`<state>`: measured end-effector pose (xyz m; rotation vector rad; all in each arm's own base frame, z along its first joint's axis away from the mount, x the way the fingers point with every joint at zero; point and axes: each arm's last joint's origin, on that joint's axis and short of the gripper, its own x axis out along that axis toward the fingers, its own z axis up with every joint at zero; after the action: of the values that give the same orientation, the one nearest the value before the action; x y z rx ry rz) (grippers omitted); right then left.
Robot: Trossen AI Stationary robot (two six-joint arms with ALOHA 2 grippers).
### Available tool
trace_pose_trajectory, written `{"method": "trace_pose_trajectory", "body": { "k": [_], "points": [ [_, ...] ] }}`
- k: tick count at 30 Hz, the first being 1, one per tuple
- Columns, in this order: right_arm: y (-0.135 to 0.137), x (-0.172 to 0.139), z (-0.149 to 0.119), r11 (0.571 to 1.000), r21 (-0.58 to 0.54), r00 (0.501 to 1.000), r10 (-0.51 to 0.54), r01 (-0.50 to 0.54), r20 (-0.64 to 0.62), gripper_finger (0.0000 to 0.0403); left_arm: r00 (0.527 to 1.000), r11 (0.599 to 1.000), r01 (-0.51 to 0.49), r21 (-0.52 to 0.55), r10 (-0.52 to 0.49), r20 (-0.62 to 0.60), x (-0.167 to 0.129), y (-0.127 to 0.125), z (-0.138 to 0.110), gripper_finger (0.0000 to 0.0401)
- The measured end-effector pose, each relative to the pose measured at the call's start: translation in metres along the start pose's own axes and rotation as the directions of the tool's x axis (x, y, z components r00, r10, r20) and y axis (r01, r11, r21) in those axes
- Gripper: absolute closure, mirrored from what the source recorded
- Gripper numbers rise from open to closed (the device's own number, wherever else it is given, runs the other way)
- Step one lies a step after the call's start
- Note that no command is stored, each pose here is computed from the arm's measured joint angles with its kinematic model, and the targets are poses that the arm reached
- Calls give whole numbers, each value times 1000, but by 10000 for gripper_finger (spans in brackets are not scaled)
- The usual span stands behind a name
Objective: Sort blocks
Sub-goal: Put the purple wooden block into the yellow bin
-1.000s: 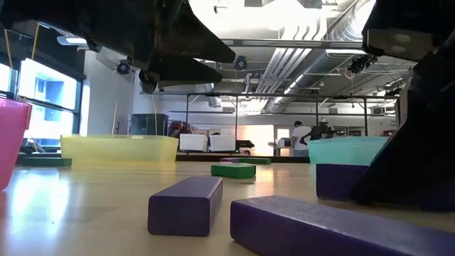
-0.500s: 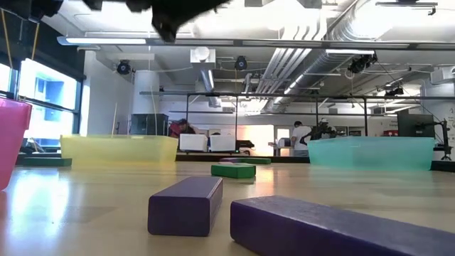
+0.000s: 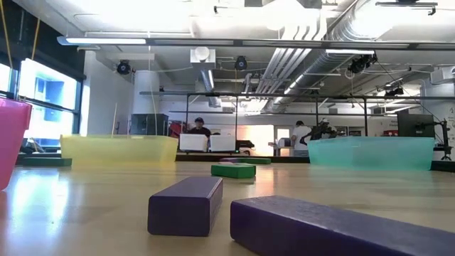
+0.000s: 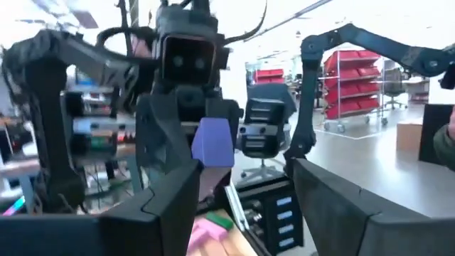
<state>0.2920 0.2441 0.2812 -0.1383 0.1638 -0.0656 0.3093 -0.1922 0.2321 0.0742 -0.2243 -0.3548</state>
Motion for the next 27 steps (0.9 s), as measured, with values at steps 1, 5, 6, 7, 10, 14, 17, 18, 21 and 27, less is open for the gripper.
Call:
{"method": "trace_pose_trajectory", "body": {
  "k": [1,5,6,7,10,14,17,18,21,27],
  "points": [
    [-1,1,0,1000,2,1000,3,-3,2,365,1000,1000,-4,17,4,8,2,-2,3,191],
    [-3,4,2,1000,6,1000,16,-16,13,365,996,995,-88,47,88,20,6,-5,11,203],
    [-3,4,3,1000,0,1000,12,-12,20,365,996,995,-90,49,89,20,6,-5,11,207],
    [-3,4,3,1000,1,1000,10,-10,25,365,995,994,-95,50,94,17,7,-4,12,211],
    [-3,4,4,1000,1,1000,11,-11,29,365,995,994,-101,38,100,13,7,-4,12,223],
    [-4,4,4,1000,3,1000,10,-10,30,365,994,994,-111,26,111,5,8,-3,11,249],
    [-5,5,4,1000,6,1000,8,-8,30,365,993,993,-114,19,114,4,8,-2,11,277],
    [-5,5,4,1000,6,1000,8,-8,29,365,993,993,-114,20,114,2,8,-2,11,288],
    [-6,6,4,1000,9,1000,11,-11,28,364,993,993,-119,22,119,-3,8,-2,10,323],
    [-6,6,3,1000,10,1000,9,-9,18,363,990,989,-142,37,142,-8,8,-1,10,372]
  ]
}}
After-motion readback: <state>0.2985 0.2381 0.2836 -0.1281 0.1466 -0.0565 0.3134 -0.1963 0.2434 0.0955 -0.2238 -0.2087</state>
